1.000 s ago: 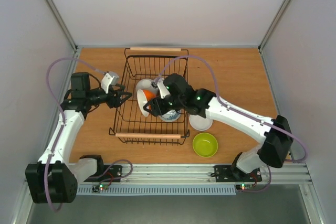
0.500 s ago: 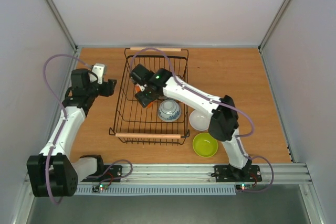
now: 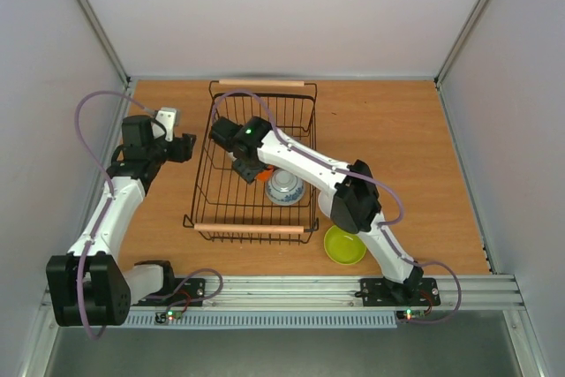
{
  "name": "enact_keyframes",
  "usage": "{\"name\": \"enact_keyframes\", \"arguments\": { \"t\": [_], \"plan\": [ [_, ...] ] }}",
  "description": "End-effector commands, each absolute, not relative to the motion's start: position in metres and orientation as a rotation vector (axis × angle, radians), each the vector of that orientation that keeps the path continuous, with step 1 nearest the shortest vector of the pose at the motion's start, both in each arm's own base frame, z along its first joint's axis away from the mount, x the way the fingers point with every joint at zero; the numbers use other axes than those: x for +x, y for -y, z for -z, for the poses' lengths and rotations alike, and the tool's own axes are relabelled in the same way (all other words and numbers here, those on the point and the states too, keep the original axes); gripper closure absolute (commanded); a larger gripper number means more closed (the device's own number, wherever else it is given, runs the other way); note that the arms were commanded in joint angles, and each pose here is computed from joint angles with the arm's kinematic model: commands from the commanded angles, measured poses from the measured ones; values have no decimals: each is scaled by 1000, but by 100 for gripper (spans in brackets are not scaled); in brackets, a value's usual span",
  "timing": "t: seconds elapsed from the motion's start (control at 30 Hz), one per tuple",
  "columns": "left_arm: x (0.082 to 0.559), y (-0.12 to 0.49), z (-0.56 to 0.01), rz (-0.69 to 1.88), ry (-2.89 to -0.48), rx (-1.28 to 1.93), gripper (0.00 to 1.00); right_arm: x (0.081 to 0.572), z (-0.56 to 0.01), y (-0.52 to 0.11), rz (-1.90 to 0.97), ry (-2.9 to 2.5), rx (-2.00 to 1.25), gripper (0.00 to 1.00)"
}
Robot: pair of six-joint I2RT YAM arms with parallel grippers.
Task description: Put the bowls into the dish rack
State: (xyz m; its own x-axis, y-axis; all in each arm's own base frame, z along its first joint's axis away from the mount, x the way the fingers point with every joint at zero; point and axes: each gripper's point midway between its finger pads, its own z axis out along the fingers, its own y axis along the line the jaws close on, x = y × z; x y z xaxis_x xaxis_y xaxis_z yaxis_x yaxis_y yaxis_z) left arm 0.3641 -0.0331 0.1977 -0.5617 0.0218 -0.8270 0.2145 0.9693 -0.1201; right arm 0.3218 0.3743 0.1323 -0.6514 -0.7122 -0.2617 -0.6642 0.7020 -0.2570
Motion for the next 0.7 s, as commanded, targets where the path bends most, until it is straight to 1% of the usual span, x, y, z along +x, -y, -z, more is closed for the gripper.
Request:
{"name": "enact_keyframes", "arguments": {
  "t": [0.0,0.17,0.3,0.4,0.43,0.53,0.67],
  "plan": [
    [375,30,-217,238,-2088,159,32,334,-127,-369,362,-2511,-1107,99],
    [375,29,-217,234,-2087,157,32,328,-114,-374,379,-2514,-1173,99],
    [375,30,-216,238,-2088,160,32,321,-114,-384,396,-2463,-1228,99],
    [375,30,-216,239,-2090,160,32,323,-113,-384,430,-2457,-1236,97],
    [375,30,-216,238,-2089,159,32,324,-111,-384,447,-2457,-1239,92],
    [374,30,-218,239,-2083,161,32,323,-103,-382,495,-2460,-1255,66],
    [374,31,-217,241,-2085,164,32,323,-99,-382,539,-2448,-1247,42]
  ]
}}
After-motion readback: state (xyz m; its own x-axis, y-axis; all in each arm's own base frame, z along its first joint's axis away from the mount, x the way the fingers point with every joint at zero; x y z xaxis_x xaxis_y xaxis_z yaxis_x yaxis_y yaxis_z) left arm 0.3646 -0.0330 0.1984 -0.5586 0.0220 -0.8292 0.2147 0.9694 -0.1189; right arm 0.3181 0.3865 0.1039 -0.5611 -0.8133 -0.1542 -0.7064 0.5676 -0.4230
